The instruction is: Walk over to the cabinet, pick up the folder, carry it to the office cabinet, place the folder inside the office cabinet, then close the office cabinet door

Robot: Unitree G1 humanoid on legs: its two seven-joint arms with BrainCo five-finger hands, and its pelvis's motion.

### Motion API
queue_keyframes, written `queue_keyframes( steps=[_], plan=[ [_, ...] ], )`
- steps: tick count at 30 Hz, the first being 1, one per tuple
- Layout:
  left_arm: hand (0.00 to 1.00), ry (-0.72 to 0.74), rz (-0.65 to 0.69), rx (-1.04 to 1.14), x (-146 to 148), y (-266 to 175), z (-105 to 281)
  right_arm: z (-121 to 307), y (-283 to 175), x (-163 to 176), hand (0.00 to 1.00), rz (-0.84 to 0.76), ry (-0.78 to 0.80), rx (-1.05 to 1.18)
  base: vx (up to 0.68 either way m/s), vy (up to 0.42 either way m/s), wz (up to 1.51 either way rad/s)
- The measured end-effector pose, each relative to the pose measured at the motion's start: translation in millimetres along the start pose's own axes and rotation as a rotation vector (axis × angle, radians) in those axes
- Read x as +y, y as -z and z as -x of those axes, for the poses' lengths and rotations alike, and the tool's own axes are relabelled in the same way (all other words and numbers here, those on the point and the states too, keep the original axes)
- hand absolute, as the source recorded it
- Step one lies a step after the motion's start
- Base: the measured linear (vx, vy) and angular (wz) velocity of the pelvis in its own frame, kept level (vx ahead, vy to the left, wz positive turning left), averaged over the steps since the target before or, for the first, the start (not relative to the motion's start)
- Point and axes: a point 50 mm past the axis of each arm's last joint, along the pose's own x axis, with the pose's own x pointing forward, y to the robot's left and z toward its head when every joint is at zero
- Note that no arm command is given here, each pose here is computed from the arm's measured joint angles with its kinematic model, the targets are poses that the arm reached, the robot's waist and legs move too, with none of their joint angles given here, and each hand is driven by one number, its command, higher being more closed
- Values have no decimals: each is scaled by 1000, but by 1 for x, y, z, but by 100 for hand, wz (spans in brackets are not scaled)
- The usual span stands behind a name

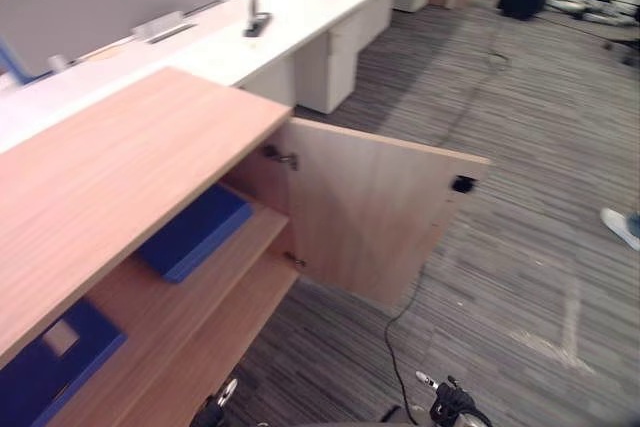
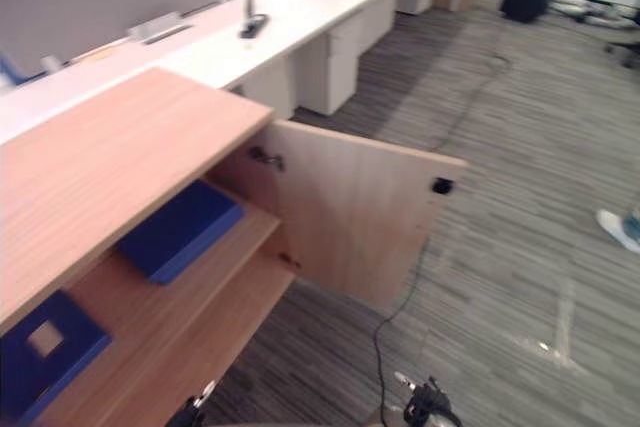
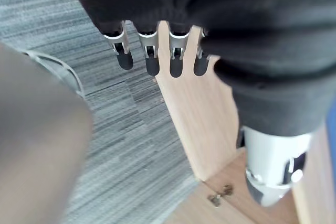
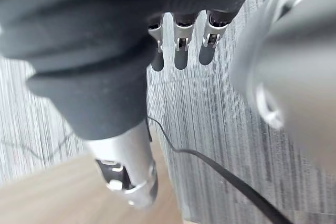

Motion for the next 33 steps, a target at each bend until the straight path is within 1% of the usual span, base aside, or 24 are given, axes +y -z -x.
queue_keyframes(
  steps=[2, 5, 8, 11, 12, 15, 17, 18, 19, 21, 23, 25, 28, 31, 33],
  plan=[
    [0, -2, 2, 39, 0, 7, 0, -2, -7, -1, 0, 12, 2, -7, 75, -268, -114],
    [0, 4, 21, 27, -3, 5, 0, -3, -7, -1, 0, 27, 3, 2, -138, -219, -93],
    [0, 18, 38, -4, -9, -1, 0, -2, -3, 2, 0, 99, -22, 12, -134, -41, -39],
    [0, 81, -10, -44, -30, -13, -3, -3, -16, 8, 0, 124, -42, -35, -12, 29, 6],
    [0, 89, -13, -59, -32, -17, -4, -3, -24, 12, 0, 124, -52, -65, -44, 69, 7],
    [0, 93, -25, -90, -31, -26, -4, -2, -72, 32, 0, 137, -92, -227, -20, 84, 3],
    [0, 82, -47, -97, -26, -29, -4, 7, -127, 55, 0, 174, -144, -415, -34, 68, 2],
    [0, 80, -54, -99, -25, -30, -4, 13, -149, 64, 0, 192, -161, -486, -32, 46, 1],
    [0, 79, -56, -100, -24, -30, -4, 16, -161, 67, 0, 199, -168, -523, -26, 30, 2],
    [0, 69, -88, -94, -19, -27, -4, 32, -210, 86, 0, 218, -183, -676, -30, 16, 13],
    [0, 61, -90, -85, -15, -24, -3, 44, -236, 96, 0, 218, -192, -754, -40, 2, 25],
    [0, 47, -91, -71, -9, -19, -1, 61, -264, 114, 0, 241, -221, -838, -43, -6, 19],
    [0, 31, -89, -57, -2, -13, 1, 78, -297, 133, 0, 252, -239, -895, -72, -19, 23],
    [0, 23, -71, -58, 0, -13, 1, 94, -322, 145, 0, 233, -250, -928, -121, -17, 28],
    [0, 15, -61, -52, 2, -11, 2, 98, -328, 151, 0, 224, -260, -921, -120, -11, 27]
  ],
)
